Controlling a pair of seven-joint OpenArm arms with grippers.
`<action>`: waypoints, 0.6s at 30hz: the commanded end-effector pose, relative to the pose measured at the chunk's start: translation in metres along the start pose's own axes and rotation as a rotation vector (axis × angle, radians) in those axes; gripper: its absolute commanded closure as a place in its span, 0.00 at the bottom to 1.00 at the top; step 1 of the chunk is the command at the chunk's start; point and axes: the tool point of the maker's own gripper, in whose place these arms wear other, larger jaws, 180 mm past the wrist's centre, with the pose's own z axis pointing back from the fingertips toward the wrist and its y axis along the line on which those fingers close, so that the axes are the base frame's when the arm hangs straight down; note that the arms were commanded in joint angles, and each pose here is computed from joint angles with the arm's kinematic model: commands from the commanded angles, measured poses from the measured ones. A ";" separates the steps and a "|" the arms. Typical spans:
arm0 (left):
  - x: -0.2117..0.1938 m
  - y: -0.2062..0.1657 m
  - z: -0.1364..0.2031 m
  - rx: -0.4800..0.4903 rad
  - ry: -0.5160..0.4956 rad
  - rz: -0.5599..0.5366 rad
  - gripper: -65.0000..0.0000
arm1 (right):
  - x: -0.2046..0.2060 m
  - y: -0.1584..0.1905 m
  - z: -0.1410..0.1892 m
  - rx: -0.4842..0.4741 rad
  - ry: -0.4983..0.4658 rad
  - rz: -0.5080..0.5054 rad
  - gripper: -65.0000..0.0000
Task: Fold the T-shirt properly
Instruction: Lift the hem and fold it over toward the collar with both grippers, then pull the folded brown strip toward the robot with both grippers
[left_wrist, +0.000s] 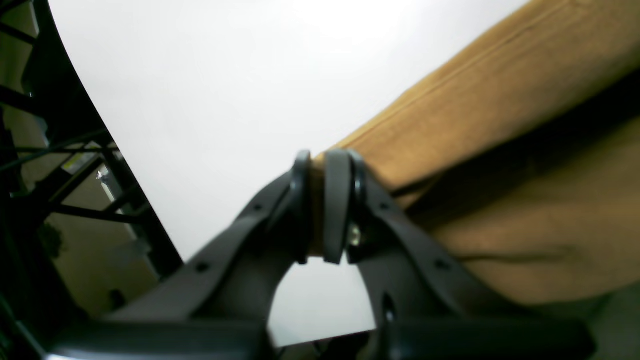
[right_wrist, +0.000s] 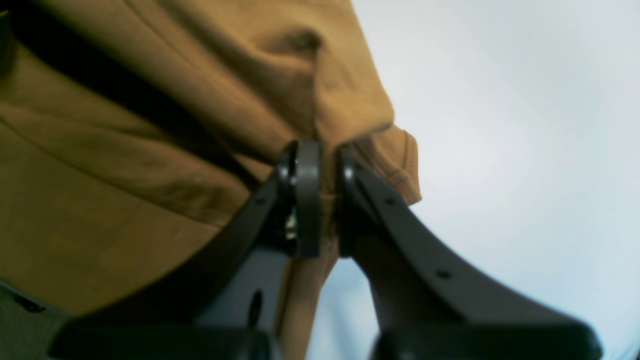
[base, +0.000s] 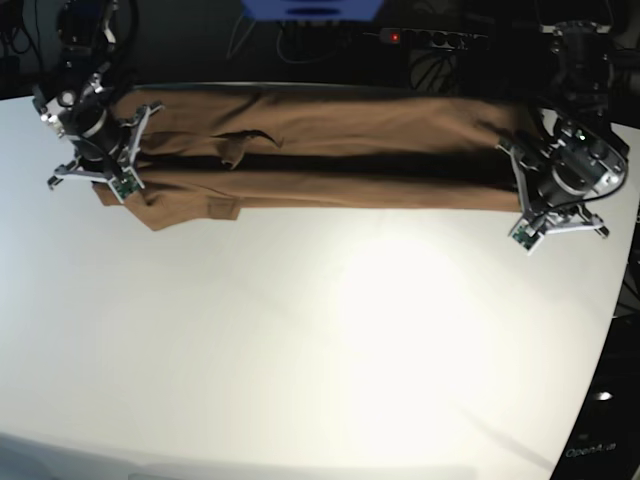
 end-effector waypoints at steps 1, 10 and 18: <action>-0.001 0.010 0.004 0.040 0.008 -0.019 0.96 | 0.007 -0.010 0.003 -0.030 -0.026 0.010 1.00; -0.012 0.013 0.001 0.107 0.070 -0.054 0.96 | 0.008 -0.011 0.003 -0.032 -0.029 0.010 1.00; -0.015 -0.016 -0.020 0.080 0.098 -0.085 0.96 | 0.009 -0.017 0.006 -0.037 -0.048 0.043 1.00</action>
